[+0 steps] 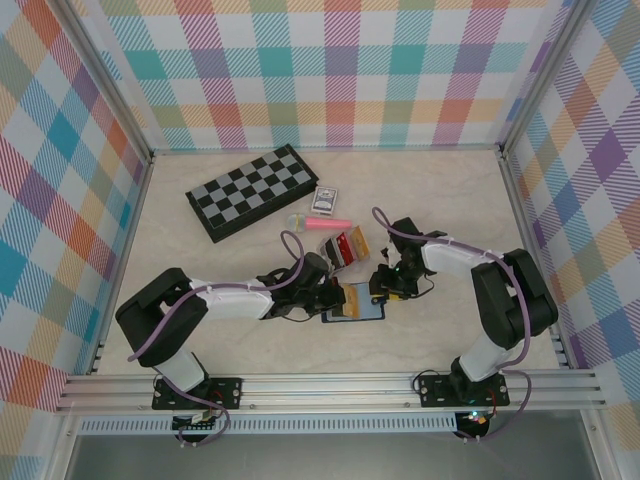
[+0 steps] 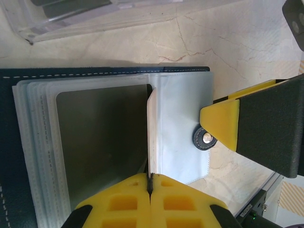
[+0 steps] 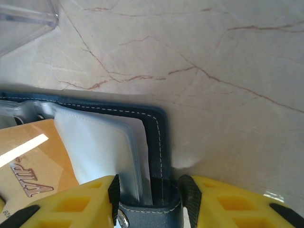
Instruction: Put the credit cards into the card holder
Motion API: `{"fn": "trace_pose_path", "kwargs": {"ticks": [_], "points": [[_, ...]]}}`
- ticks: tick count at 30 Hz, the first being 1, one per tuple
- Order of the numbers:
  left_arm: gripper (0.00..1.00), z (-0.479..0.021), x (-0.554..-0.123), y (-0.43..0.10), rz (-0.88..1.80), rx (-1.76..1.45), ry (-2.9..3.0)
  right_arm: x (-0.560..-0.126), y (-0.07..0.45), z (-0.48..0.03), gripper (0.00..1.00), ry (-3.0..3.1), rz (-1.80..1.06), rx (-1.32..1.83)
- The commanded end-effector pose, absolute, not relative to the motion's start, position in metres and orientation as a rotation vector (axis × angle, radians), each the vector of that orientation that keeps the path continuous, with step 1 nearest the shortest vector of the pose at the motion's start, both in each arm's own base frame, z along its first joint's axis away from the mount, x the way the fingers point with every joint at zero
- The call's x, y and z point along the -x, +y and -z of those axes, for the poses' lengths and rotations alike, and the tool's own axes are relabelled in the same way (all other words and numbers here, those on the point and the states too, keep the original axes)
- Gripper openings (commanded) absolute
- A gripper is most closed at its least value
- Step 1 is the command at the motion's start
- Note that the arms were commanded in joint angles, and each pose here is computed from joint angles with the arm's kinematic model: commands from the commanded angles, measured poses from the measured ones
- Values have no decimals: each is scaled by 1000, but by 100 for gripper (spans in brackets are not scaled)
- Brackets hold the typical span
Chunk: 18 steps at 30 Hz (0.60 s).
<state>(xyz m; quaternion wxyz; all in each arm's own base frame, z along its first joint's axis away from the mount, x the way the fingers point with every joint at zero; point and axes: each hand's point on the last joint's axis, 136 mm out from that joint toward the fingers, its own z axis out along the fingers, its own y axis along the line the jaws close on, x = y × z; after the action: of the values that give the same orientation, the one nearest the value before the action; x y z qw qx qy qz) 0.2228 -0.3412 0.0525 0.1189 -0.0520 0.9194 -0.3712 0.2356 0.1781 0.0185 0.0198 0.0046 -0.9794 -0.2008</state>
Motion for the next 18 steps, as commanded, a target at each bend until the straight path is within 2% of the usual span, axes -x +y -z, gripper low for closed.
{"fn": "trace_pose_path", "kwargs": {"ticks": [1, 18], "points": [[0, -46, -219, -344, 1078, 136, 2696, -230, 176, -10, 43, -3024, 589, -14], [0, -52, -224, -362, 1208, 136, 2637, -226, 173, -1, 38, -3011, 559, 6]]}}
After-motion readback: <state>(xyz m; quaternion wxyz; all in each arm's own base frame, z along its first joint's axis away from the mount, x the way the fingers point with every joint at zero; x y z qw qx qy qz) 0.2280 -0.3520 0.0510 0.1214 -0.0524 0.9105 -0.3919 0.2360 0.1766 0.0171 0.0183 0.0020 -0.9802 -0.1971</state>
